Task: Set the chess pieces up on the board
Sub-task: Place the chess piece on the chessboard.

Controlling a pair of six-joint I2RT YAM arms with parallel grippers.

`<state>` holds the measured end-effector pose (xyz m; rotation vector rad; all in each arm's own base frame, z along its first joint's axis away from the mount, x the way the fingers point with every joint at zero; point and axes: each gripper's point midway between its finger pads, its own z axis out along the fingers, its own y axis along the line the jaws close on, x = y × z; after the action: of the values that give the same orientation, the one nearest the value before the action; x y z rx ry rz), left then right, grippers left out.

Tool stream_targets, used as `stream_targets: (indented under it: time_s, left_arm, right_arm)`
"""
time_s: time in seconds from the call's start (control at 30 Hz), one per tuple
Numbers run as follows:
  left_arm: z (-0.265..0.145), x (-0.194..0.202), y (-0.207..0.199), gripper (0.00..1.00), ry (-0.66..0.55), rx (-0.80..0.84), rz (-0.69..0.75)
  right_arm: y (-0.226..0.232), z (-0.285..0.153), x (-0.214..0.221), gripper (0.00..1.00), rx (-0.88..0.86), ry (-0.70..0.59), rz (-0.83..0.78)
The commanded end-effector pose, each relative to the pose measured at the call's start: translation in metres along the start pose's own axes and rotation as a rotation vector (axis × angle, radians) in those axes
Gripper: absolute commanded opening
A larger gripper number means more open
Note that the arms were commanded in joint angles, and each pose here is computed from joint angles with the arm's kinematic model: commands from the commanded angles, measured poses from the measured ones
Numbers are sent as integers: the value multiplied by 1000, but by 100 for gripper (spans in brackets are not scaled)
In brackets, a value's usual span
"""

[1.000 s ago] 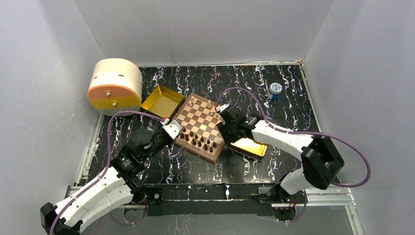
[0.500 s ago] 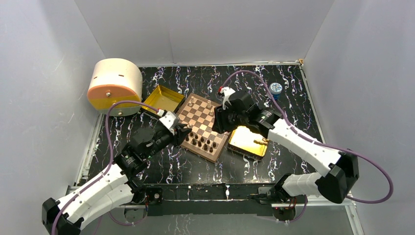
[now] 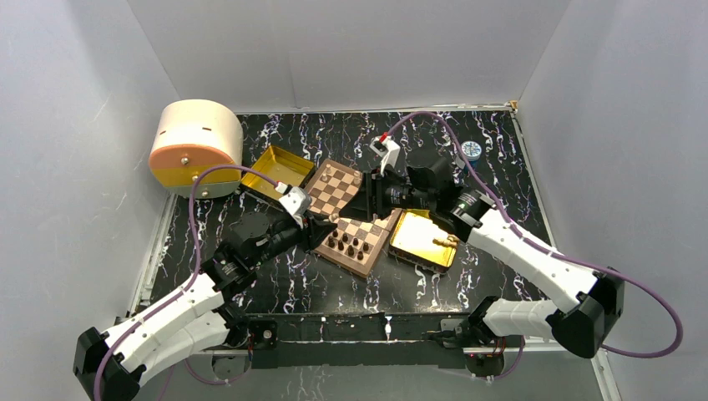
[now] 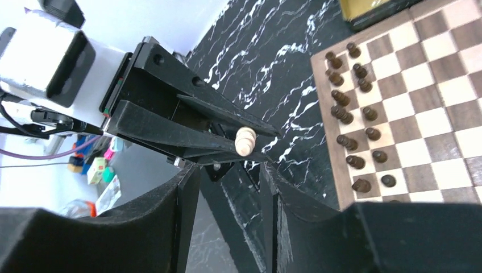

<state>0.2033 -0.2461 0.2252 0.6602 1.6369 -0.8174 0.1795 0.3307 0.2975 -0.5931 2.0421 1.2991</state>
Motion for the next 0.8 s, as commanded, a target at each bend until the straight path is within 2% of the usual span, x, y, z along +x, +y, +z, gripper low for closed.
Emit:
stream_targets:
  time_s: [0.0, 0.37, 0.47, 0.57, 0.77]
  left_arm:
    - [4, -23, -10, 2, -48, 51, 4]
    - [8, -27, -14, 2, -47, 72, 7]
    - [9, -27, -14, 2, -48, 72, 6]
    - [9, -27, -13, 2, -47, 70, 5]
    - [8, -23, -10, 13, -34, 51, 8]
  right_arm:
    - [18, 12, -1, 50, -112, 30, 35]
    - [5, 27, 11, 43, -86, 101, 78]
    - [3, 28, 12, 37, -77, 107, 78]
    - [1, 28, 12, 27, -64, 104, 73]
    - [-3, 27, 6, 18, -35, 71, 58]
